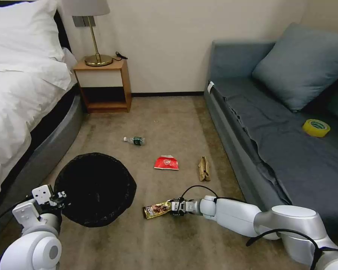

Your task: Pick up the trash bin, then pick up the garbage on the floor and place it into the trash bin.

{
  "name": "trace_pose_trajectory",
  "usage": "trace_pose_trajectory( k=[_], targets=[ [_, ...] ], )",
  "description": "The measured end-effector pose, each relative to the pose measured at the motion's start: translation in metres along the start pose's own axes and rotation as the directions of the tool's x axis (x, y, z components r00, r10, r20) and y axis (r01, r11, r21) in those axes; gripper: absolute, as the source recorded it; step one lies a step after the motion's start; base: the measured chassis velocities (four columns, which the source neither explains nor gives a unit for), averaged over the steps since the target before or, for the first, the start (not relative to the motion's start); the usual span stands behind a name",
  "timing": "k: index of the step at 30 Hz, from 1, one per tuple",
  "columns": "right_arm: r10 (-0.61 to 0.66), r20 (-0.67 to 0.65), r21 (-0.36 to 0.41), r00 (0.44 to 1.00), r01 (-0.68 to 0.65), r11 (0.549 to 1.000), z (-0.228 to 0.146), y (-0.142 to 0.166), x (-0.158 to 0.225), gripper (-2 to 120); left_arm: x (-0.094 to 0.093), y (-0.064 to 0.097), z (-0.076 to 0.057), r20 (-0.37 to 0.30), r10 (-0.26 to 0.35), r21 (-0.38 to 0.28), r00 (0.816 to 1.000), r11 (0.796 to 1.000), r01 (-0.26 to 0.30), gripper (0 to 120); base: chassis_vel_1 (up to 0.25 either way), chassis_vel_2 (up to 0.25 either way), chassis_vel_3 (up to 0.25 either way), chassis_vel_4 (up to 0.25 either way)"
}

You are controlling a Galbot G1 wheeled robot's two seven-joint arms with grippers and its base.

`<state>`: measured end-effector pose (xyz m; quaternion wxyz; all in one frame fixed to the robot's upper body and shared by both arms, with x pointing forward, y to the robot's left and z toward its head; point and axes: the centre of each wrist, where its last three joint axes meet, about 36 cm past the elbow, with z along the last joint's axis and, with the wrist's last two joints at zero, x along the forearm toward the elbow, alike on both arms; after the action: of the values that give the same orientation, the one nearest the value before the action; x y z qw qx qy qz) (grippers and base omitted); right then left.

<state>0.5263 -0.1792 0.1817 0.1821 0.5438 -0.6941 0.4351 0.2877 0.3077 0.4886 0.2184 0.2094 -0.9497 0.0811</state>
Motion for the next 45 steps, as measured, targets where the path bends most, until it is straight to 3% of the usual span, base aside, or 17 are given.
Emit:
trace_pose_trajectory(
  k=[6, 9, 16, 25, 29, 30, 32, 35, 36, 40, 41, 45],
  targets=[
    [-0.002, 0.003, 0.0, 1.0, 0.002, 1.0, 0.001, 0.003, 0.0, 5, -0.002, 0.0, 0.002, -0.003, -0.001, -0.001, 1.0, 1.0, 0.001, 3, 0.0, 0.0, 0.0, 0.0],
    [-0.001, 0.008, 0.0, 1.0, 0.001, 1.0, 0.001, 0.004, -0.001, 0, -0.002, 0.0, 0.002, -0.004, 0.001, 0.0, 1.0, 1.0, -0.001, 3, 0.0, 0.0, 0.0, 0.0],
    [0.029, 0.056, -0.023, 0.998, -0.027, 0.999, -0.006, 0.003, 0.01, 0, -0.001, -0.002, 0.002, -0.004, 0.007, 0.0, 1.0, 1.0, -0.007, 3, 0.0, 0.0, 0.0, 0.0],
    [0.196, 0.114, -0.17, 0.974, -0.175, 0.97, -0.013, -0.023, 0.094, 0, 0.001, -0.011, 0.001, -0.007, 0.035, -0.003, 0.999, 0.999, -0.035, 3, 0.0, 0.0, 0.0, 0.0],
    [0.216, 0.124, -0.18, 0.968, -0.192, 0.965, -0.015, -0.025, 0.1, 0, 0.001, -0.012, 0.002, -0.009, 0.038, -0.004, 0.999, 0.999, -0.038, 3, 0.0, 0.0, 0.0, 0.0],
    [0.349, 0.204, -0.26, 0.915, -0.293, 0.92, -0.037, -0.043, 0.135, 0, 0.0, -0.017, 0.006, -0.023, 0.05, -0.007, 0.998, 0.999, -0.05, 3, 0.0, 0.0, 0.0, 0.0],
    [0.385, 0.221, -0.296, 0.896, -0.314, 0.902, -0.046, -0.047, 0.145, 0, 0.0, -0.019, 0.008, -0.029, 0.055, -0.005, 0.998, 0.998, -0.055, 3, 0.0, 0.0, 0.0, 0.0],
    [0.463, 0.332, -0.375, 0.822, -0.335, 0.864, -0.102, -0.056, 0.179, 0, -0.003, -0.024, 0.014, -0.047, 0.063, -0.007, 0.997, 0.998, -0.063, 3, 0.0, 0.0, 0.0, 0.0],
    [0.463, 0.332, -0.375, 0.822, -0.335, 0.864, -0.102, -0.056, 0.179, 0, -0.003, -0.024, 0.014, -0.047, 0.063, -0.007, 0.997, 0.998, -0.063, 3, 0.0, 0.0, 0.0, 0.0],
    [0.478, 0.458, -0.442, 0.75, -0.274, 0.854, -0.178, -0.049, 0.205, 0, -0.005, -0.028, 0.016, -0.055, 0.073, -0.008, 0.996, 0.997, -0.073, 3, 0.0, 0.0, 0.0, 0.0],
    [0.478, 0.458, -0.442, 0.75, -0.274, 0.854, -0.178, -0.049, 0.205, 0, -0.005, -0.028, 0.016, -0.055, 0.073, -0.008, 0.996, 0.997, -0.073, 3, 0.0, 0.0, 0.0, 0.0],
    [0.435, 0.518, -0.511, 0.737, -0.141, 0.848, -0.236, -0.027, 0.2, 0, -0.006, -0.03, 0.018, -0.061, 0.08, -0.003, 0.995, 0.997, -0.08, 3, 0.0, 0.0, 0.0, 0.0]
  ],
)
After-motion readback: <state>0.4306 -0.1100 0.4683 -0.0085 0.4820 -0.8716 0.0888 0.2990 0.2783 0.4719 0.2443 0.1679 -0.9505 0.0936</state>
